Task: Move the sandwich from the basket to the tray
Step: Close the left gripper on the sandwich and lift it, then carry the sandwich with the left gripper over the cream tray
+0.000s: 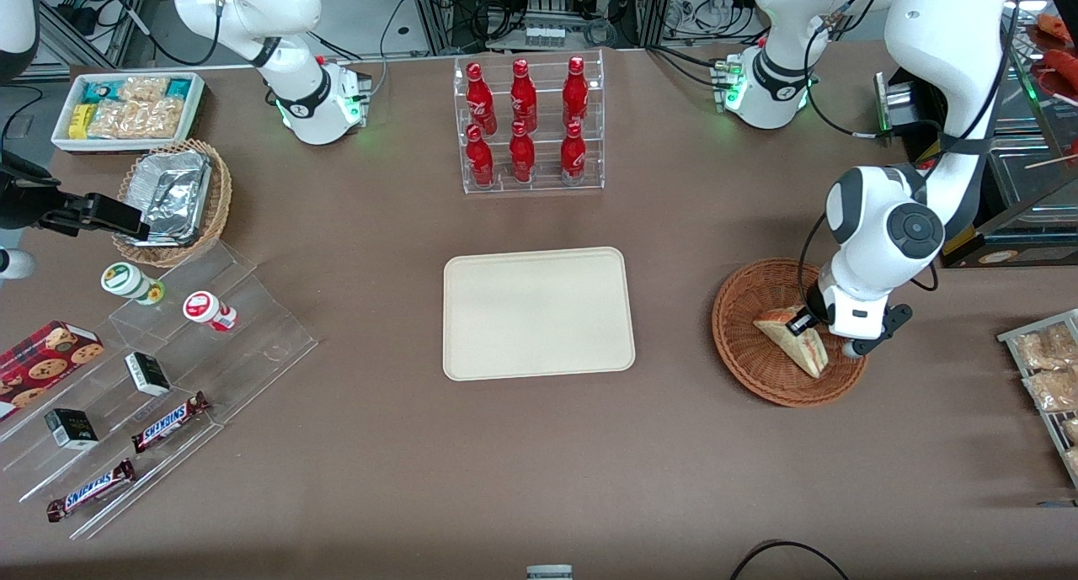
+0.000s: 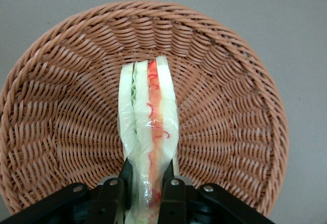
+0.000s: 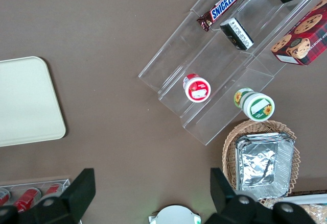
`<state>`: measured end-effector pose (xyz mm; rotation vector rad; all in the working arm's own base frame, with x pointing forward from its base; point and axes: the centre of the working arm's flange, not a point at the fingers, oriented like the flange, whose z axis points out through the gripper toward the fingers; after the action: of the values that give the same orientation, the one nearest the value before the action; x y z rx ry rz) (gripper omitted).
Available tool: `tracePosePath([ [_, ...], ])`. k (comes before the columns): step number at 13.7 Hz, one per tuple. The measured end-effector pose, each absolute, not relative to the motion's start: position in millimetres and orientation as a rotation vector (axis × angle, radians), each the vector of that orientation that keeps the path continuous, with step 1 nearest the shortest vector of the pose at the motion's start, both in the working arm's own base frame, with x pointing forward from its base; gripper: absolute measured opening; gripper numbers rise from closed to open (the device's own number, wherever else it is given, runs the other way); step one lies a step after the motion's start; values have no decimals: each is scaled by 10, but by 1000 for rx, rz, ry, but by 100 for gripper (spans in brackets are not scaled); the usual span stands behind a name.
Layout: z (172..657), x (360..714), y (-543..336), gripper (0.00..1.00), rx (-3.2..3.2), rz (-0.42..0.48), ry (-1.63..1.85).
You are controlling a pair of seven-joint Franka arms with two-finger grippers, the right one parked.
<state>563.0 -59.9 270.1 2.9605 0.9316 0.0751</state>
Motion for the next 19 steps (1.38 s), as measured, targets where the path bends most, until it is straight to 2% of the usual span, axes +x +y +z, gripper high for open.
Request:
tracePosePath([
  [2, 2913, 5689, -605, 15, 2977, 30, 934],
  [5, 3514, 5801, -689, 15, 3068, -13, 870],
  [10, 4328, 5941, -1233, 15, 3114, 5, 730],
  [15, 4537, 5749, -2236, 15, 3113, 31, 472],
  [19, 4453, 5493, -3054, 15, 3093, -21, 256],
])
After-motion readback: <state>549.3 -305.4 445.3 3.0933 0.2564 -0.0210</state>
